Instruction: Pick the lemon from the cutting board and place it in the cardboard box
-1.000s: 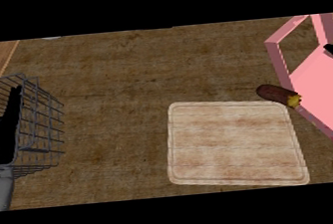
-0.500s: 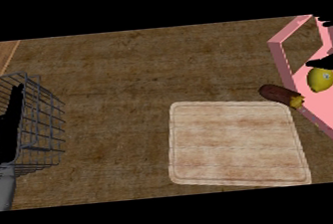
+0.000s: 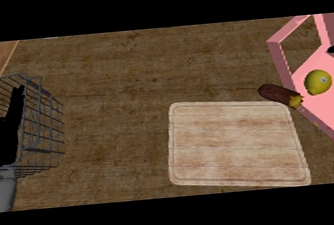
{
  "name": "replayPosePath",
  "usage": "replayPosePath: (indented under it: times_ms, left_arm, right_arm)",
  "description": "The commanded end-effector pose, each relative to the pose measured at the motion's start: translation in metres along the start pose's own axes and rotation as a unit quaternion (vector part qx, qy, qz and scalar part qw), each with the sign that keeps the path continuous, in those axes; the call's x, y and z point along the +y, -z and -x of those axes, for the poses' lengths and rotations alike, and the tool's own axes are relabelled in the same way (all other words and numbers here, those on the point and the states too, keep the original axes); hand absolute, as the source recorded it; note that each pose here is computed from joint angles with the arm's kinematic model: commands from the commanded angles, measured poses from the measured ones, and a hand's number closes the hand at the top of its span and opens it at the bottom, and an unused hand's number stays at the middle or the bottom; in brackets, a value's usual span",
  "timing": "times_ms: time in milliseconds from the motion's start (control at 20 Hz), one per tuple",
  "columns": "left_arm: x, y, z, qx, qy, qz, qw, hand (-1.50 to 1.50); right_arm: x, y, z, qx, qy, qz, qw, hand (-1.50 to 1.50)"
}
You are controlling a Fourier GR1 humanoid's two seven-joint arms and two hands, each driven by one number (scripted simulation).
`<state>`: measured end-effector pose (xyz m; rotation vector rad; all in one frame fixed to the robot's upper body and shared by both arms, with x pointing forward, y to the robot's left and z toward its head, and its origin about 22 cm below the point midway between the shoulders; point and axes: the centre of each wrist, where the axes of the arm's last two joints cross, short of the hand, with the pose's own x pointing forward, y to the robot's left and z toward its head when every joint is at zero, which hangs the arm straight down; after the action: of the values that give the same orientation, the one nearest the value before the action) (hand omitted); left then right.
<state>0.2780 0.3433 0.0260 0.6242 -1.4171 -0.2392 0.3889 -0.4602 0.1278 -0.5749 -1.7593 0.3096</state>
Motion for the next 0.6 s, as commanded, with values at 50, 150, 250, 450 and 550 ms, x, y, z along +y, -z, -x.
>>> replayPosePath:
  times_ms: [50,150,250,450,550]
  left_arm:
    - [0.001,-0.004,0.006,0.007,-0.006,-0.003,1.0,0.0]
    - [0.005,-0.007,0.008,0.0,0.001,0.001,1.0,0.0]
    - [0.008,0.001,0.009,0.015,0.002,-0.004,0.9999,0.0]
    - [-0.001,-0.005,0.011,0.002,0.002,-0.007,1.0,0.0]
    - [0.011,0.001,0.002,0.002,-0.008,0.004,1.0,0.0]
  right_arm:
    - [-0.047,-0.02,0.006,-0.01,0.056,0.046,0.997,-1.5]
    - [-0.067,-0.025,0.003,-0.008,0.075,0.052,0.996,-1.5]
    - [-0.086,-0.039,0.008,-0.013,0.088,0.066,0.994,-1.5]
    - [-0.134,-0.063,0.002,0.012,0.078,0.088,0.993,-1.5]
    - [-0.149,-0.084,0.011,0.014,0.074,0.095,0.993,-1.5]
